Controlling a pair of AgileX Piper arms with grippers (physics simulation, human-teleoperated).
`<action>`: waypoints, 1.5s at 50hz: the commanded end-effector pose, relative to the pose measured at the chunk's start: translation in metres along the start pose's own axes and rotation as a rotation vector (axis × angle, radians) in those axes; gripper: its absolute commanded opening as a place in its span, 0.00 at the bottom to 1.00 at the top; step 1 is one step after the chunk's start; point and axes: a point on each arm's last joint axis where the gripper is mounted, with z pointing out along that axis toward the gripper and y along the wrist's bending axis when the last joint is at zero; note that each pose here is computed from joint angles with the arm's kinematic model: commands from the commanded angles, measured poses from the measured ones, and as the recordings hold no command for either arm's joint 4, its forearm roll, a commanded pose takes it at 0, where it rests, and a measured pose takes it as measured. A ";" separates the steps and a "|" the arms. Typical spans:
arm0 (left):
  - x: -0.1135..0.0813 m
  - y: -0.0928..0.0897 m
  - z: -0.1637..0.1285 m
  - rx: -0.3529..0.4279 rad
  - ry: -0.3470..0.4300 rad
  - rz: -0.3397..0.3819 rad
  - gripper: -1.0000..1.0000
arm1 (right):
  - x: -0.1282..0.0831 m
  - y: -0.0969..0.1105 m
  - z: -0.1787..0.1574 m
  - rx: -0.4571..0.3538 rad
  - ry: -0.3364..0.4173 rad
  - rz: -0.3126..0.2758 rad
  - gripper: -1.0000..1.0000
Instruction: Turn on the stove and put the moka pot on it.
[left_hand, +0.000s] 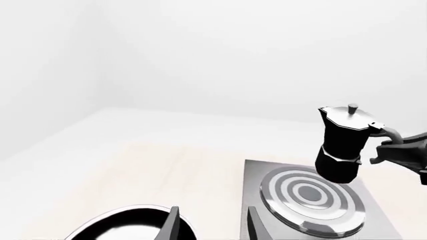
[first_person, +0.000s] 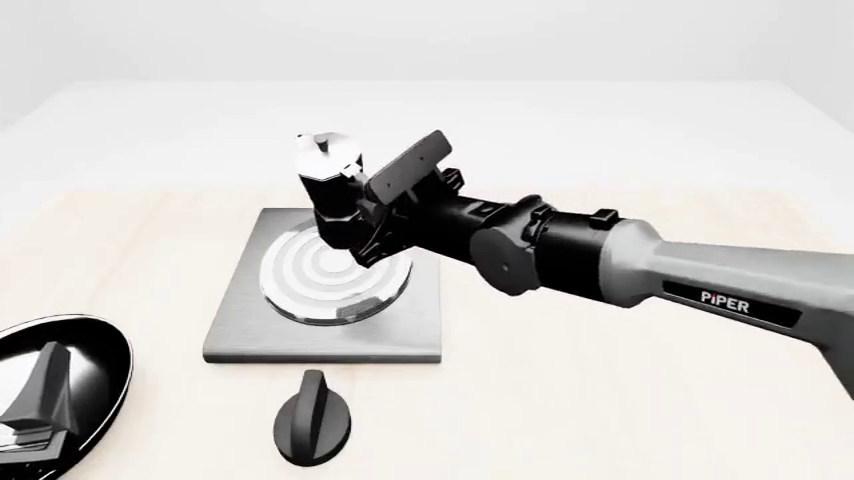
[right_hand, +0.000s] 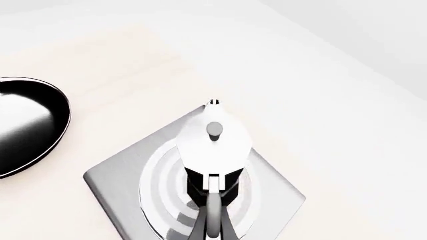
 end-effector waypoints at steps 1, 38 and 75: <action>0.001 0.000 0.002 0.002 0.012 -0.012 1.00 | -0.001 0.006 0.025 -0.010 -0.015 0.022 0.00; 0.002 -0.001 0.012 0.017 0.034 -0.013 1.00 | 0.034 0.009 0.082 -0.009 0.027 0.068 0.00; 0.001 -0.001 0.008 0.013 0.018 -0.015 1.00 | 0.053 0.010 0.062 -0.012 0.079 0.066 1.00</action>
